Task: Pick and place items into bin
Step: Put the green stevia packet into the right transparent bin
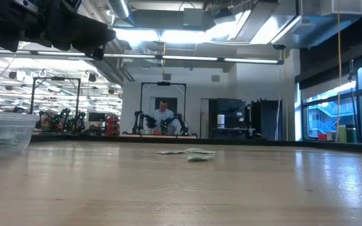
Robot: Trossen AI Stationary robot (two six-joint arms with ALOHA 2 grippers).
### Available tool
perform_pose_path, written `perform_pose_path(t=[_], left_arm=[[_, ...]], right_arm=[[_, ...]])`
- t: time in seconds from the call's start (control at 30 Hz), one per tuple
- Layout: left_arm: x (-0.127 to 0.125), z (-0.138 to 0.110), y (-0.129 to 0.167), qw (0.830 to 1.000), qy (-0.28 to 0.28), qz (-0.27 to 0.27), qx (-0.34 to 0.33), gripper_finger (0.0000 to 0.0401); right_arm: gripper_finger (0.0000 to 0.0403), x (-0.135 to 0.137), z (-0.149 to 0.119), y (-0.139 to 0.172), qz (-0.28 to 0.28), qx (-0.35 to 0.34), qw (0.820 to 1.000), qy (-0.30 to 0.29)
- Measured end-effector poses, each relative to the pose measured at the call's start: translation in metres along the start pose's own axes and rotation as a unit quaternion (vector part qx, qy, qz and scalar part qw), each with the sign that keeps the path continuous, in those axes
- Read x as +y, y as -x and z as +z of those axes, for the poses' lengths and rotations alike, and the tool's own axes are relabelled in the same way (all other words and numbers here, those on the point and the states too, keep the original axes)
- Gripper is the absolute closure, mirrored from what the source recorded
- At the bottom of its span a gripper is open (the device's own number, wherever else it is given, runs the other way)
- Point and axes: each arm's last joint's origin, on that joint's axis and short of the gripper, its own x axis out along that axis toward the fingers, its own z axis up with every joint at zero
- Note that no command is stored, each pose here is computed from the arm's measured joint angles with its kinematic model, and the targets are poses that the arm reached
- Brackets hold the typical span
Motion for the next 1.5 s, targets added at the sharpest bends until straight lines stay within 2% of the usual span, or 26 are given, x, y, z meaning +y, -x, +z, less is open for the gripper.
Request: perform_pose_path(t=[0.17, 0.37, 0.67, 1.07, 1.3, 1.37, 1.5], left_arm=[[0.0, 0.001, 0.0, 1.0, -0.015, 0.0, -0.003, 0.0308], [0.0, 0.003, 0.0, 1.0, -0.024, 0.004, -0.016, 0.0312], [0.002, 0.003, 0.0, 0.999, -0.024, 0.038, -0.016, 0.0313], [0.002, 0.003, 0.0, 0.999, -0.024, 0.039, -0.015, 0.0313], [0.002, 0.003, 0.0, 0.999, -0.023, 0.039, -0.015, 0.0313], [0.002, 0.003, 0.0, 0.999, -0.023, 0.039, -0.015, 0.0312], [0.002, 0.003, 0.0, 0.999, -0.023, 0.039, -0.015, 0.0312]], right_arm=[[0.0387, -0.009, -0.009, -0.01, -0.006, 0.002, 1.0, -0.021], [0.0386, -0.018, -0.01, -0.02, -0.044, 0.023, 0.999, -0.021], [0.0385, -0.02, -0.01, -0.024, -0.046, 0.023, 0.998, -0.022], [0.0327, -0.019, -0.012, -0.023, -0.055, 0.056, 0.996, -0.03], [0.0319, -0.015, -0.001, -0.008, -0.052, 0.047, 0.997, -0.029], [0.0319, -0.012, 0.009, -0.001, -0.035, 0.023, 0.999, -0.008], [0.0319, 0.002, 0.034, 0.009, 0.017, -0.045, 0.995, 0.086]])
